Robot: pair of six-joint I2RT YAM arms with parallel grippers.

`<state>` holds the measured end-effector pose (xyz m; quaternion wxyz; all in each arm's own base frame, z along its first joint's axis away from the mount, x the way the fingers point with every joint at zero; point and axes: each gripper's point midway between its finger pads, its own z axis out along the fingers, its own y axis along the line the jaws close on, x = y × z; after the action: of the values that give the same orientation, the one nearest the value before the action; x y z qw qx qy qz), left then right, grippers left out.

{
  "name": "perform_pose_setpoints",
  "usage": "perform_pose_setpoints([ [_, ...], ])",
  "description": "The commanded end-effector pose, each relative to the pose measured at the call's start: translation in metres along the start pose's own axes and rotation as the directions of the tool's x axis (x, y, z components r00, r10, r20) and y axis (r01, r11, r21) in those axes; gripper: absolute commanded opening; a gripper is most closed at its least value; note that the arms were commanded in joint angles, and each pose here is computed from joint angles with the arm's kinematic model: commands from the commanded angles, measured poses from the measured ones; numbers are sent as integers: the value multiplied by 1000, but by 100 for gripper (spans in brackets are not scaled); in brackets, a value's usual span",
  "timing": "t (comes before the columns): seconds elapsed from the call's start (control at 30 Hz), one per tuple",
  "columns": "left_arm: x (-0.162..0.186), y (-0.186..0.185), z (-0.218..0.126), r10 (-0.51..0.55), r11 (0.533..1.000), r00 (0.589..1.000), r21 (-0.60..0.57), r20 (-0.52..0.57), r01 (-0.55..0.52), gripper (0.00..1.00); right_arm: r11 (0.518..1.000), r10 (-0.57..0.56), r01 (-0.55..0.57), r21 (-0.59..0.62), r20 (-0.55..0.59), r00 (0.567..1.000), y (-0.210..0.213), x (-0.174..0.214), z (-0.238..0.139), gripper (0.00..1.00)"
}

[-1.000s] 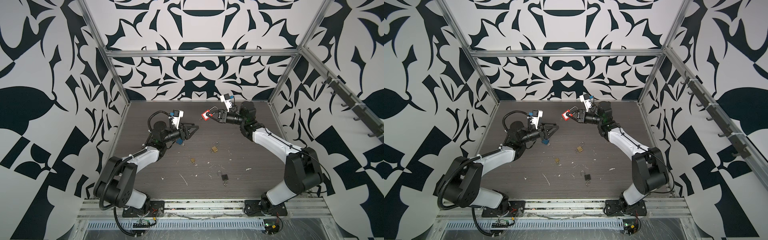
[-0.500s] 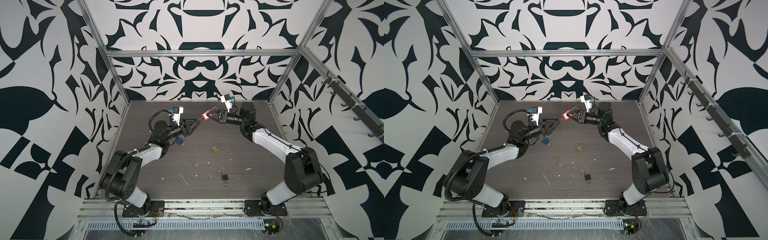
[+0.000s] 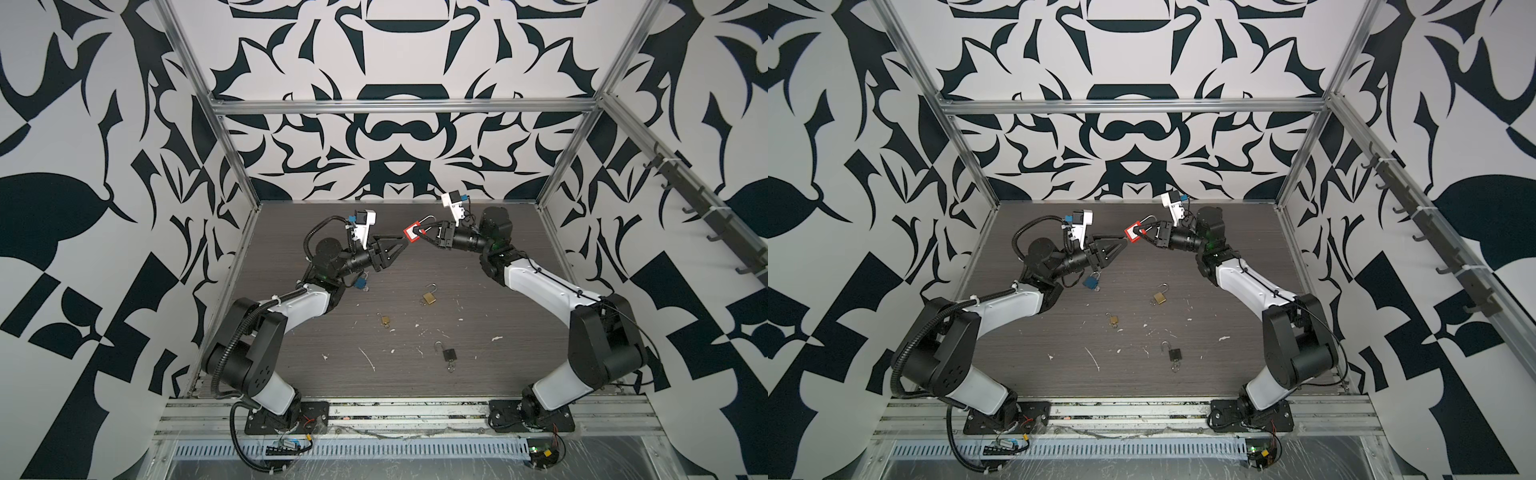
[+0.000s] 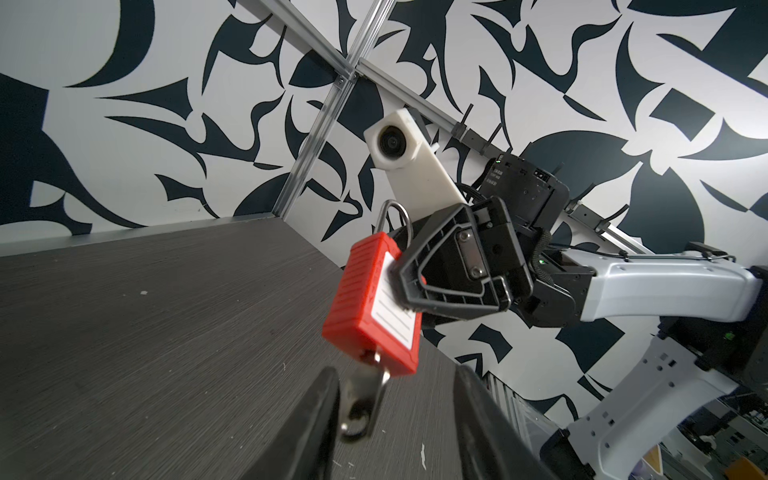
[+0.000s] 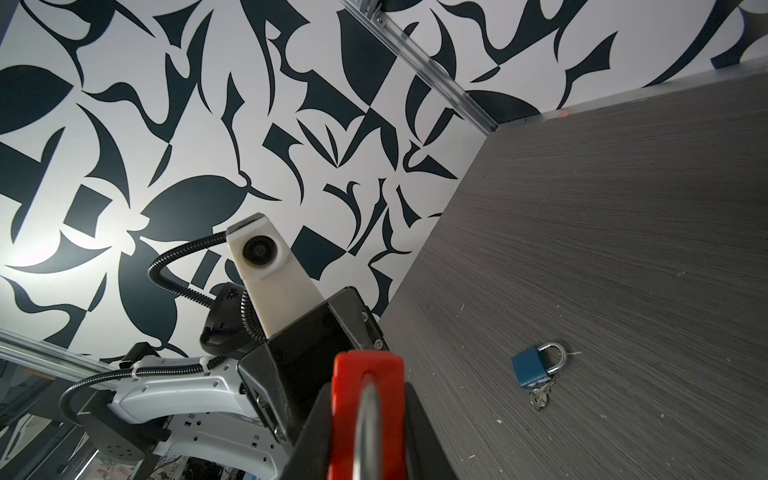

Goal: Lock with the key

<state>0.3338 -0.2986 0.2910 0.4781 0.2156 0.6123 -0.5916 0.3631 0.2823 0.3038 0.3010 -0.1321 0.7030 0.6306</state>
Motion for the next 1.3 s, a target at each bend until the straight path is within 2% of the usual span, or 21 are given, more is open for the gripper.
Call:
perform_pose_setpoints([
  [0.0,-8,0,5,15,1000,1000,11,17,-15,43,995,-82,84,-59,31,996,25,-9,-1,0],
  [0.23,-8,2,6,9,1000,1000,7,22,-10,33,994,-87,88,-68,29,996,28,-7,-2,0],
  [0.63,-9,3,7,-33,999,999,23,37,32,0,988,-116,119,-103,39,993,33,-7,-3,0],
  [0.87,-14,-2,7,-63,997,997,44,50,61,0,971,-161,165,-170,39,986,37,0,-4,0],
  [1.1,-23,-5,0,-90,994,993,64,76,85,0,925,-279,302,-230,130,952,39,8,-11,0],
  [1.27,-27,-5,-5,-102,993,993,73,65,97,0,891,-333,364,-269,156,930,36,13,-10,0],
])
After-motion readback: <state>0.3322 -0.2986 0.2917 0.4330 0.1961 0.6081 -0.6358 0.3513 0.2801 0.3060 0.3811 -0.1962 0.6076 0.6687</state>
